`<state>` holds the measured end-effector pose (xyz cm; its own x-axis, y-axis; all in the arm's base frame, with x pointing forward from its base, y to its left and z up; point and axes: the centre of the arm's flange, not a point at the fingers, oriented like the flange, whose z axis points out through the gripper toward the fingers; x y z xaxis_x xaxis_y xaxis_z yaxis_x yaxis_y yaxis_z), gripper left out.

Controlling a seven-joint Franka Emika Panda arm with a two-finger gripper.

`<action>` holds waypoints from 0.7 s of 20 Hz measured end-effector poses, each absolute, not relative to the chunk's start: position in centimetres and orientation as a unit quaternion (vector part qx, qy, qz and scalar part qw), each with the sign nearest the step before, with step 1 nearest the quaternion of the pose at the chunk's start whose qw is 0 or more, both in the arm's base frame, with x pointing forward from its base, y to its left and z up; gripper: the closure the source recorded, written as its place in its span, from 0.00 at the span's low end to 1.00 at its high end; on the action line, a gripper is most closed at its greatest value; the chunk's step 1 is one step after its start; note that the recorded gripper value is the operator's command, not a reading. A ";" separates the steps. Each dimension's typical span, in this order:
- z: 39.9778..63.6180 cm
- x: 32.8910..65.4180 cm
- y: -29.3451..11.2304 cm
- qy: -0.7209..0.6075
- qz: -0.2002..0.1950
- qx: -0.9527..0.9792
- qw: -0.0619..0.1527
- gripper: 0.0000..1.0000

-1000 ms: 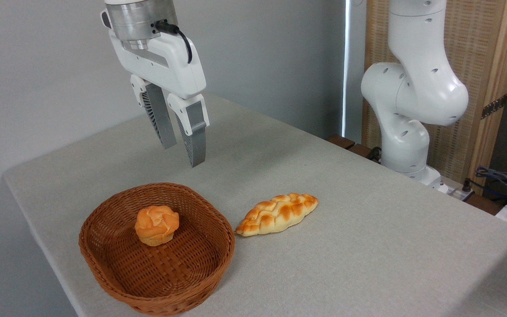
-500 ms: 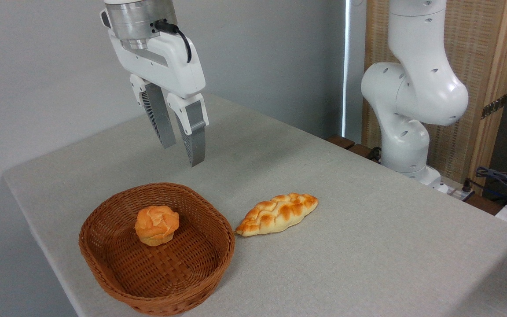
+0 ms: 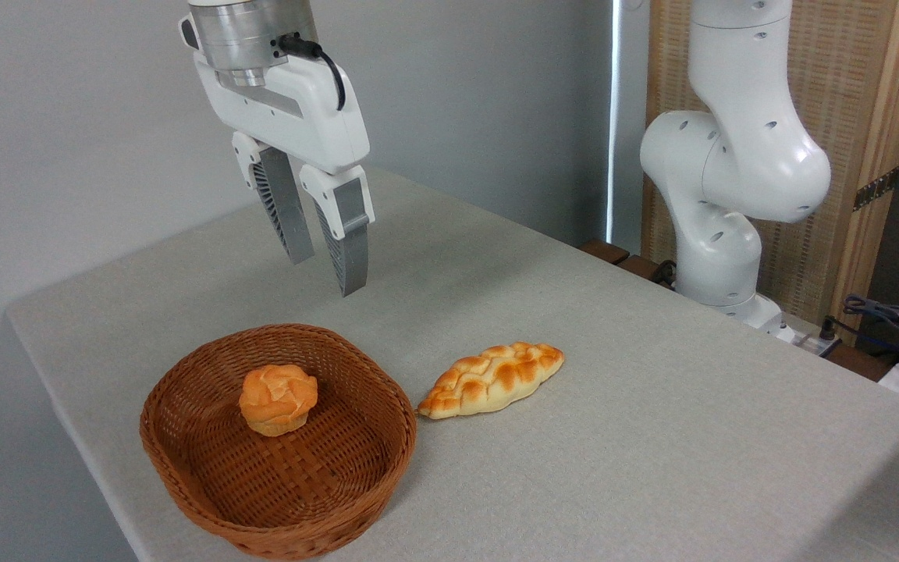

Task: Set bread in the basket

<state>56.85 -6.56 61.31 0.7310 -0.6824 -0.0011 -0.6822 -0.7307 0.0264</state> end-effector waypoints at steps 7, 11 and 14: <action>61.5 56.2 -5.6 -0.351 0.008 0.936 0.018 0.00; 61.5 55.1 -5.5 -0.350 0.016 0.937 0.015 0.00; 61.6 54.8 -5.5 -0.349 0.017 0.937 0.015 0.00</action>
